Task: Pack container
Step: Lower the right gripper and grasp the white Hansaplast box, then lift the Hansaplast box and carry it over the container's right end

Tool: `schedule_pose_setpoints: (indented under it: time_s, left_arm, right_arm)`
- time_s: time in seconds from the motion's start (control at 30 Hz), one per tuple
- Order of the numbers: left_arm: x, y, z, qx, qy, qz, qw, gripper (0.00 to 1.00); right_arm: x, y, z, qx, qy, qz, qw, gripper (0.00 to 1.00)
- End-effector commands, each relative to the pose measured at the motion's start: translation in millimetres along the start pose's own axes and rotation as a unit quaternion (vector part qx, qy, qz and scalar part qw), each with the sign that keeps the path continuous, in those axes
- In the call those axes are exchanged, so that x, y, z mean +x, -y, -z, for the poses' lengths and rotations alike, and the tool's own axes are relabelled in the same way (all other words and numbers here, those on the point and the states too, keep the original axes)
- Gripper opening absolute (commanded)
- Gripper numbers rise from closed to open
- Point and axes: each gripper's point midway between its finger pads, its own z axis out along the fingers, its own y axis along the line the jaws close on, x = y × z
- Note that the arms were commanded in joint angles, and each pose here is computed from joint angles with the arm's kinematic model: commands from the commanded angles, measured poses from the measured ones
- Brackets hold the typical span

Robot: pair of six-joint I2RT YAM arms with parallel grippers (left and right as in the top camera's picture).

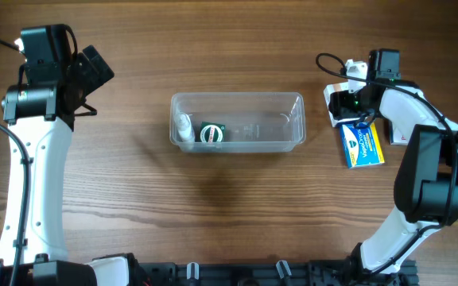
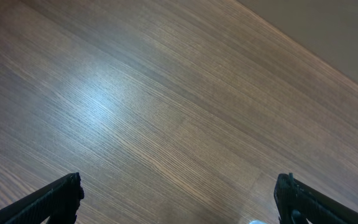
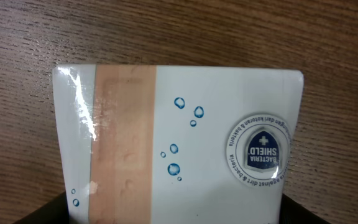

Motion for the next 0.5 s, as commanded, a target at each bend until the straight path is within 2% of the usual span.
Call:
schedule_pose_setpoints:
  time_s: [0.0,0.3,0.47]
  left_arm:
    - [-5.5,-2.0,3.0,-0.004,0.009,0.000,1.000,1.00]
    - [-5.4,-2.1,2.9,-0.004,0.008,0.000,1.000,1.00]
    - [-5.5,-2.1,3.0,-0.004,0.009,0.000,1.000,1.00]
  right_arm:
    - [-13.4,0.8,10.6,0.004,0.015,-0.023,1.000,0.72]
    - [-49.1,1.3,75.4,0.010,0.052,-0.064,0.997,0.72]
    - [-64.8,-21.4,126.4,0.004,0.084,-0.055,0.995,0.72]
